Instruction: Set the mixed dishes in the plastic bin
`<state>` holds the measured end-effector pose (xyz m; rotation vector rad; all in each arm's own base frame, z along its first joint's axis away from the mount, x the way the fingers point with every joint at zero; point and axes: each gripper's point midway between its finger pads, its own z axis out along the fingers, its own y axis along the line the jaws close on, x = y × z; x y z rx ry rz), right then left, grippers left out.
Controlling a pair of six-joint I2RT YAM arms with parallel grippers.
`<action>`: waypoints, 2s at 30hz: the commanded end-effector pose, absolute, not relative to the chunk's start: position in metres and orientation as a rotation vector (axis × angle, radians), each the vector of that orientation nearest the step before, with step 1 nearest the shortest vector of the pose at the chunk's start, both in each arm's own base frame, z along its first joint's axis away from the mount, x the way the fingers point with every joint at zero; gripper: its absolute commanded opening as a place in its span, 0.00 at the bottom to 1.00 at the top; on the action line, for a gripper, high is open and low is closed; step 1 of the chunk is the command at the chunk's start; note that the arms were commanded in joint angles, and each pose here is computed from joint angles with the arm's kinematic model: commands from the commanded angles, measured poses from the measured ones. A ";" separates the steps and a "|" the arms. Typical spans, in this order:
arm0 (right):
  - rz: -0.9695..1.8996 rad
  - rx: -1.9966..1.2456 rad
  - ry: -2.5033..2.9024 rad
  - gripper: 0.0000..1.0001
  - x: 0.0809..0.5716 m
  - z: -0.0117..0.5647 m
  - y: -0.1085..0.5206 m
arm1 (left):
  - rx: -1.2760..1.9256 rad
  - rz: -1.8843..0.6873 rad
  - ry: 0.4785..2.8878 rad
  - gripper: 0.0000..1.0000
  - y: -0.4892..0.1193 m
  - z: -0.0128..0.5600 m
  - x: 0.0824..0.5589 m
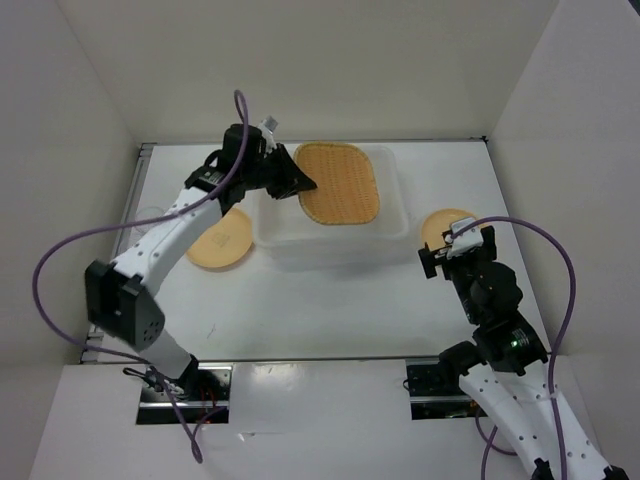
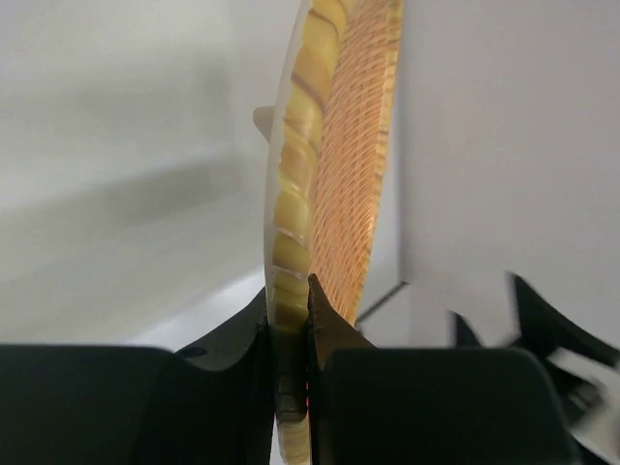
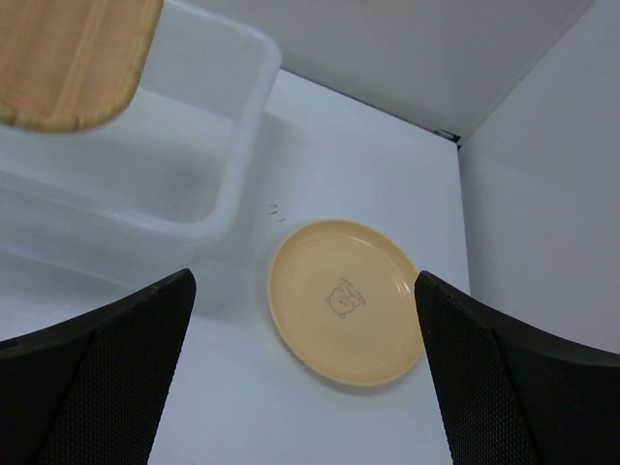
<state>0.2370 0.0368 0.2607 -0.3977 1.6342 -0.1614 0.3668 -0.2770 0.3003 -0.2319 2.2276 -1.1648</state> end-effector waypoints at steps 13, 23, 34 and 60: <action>-0.249 -0.261 1.593 0.98 0.224 0.265 0.008 | -0.079 -1.189 2.367 0.00 -0.307 0.219 0.485; -0.223 -0.281 1.580 0.98 0.223 0.267 0.013 | -0.059 -1.182 2.447 0.00 -0.324 0.188 0.497; -0.225 -0.285 1.589 0.98 0.223 0.263 0.014 | -0.094 -1.163 2.495 0.00 -0.340 0.148 0.498; -0.166 -0.399 1.660 0.98 0.231 0.246 0.034 | -0.112 -0.990 2.539 1.00 -0.329 0.113 0.504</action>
